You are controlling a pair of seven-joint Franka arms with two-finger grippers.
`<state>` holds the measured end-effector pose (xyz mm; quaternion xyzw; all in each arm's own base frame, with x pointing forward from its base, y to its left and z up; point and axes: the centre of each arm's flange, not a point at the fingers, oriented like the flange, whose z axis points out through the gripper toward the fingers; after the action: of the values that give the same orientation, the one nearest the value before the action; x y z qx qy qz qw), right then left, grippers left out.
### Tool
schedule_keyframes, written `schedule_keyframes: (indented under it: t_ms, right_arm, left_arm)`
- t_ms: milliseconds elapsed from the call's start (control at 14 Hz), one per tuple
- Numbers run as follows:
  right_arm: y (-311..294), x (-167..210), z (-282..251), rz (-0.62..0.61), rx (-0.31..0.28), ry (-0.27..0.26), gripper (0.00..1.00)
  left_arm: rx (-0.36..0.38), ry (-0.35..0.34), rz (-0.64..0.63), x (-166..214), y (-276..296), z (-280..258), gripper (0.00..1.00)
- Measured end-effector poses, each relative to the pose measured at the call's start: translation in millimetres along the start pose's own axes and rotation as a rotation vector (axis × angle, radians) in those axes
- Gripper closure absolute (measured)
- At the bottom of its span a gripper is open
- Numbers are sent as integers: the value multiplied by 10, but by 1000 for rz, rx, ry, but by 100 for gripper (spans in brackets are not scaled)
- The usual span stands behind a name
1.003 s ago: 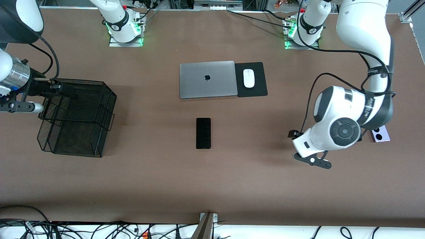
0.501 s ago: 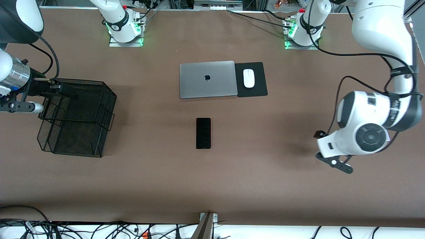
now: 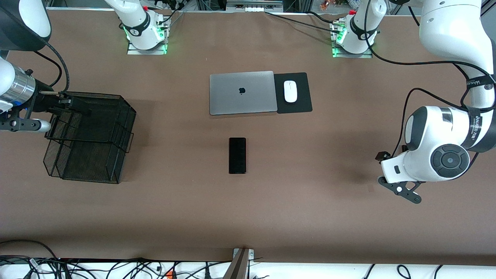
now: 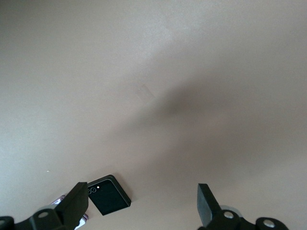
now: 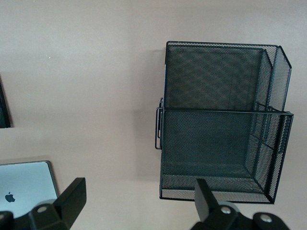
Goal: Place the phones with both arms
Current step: 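Move the left gripper back over the small black flip phone, then grasp the flip phone with the left gripper while the right gripper reaches the black phone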
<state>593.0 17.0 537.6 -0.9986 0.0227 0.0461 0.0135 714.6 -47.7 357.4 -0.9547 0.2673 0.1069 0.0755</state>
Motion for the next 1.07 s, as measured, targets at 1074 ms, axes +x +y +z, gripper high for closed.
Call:
schedule_keyframes:
  t_ms: [1074]
  right_arm:
    - [0,1,2,0,0,0,0]
  left_arm:
    - [-23,193,-126,-829,-1136,790,0]
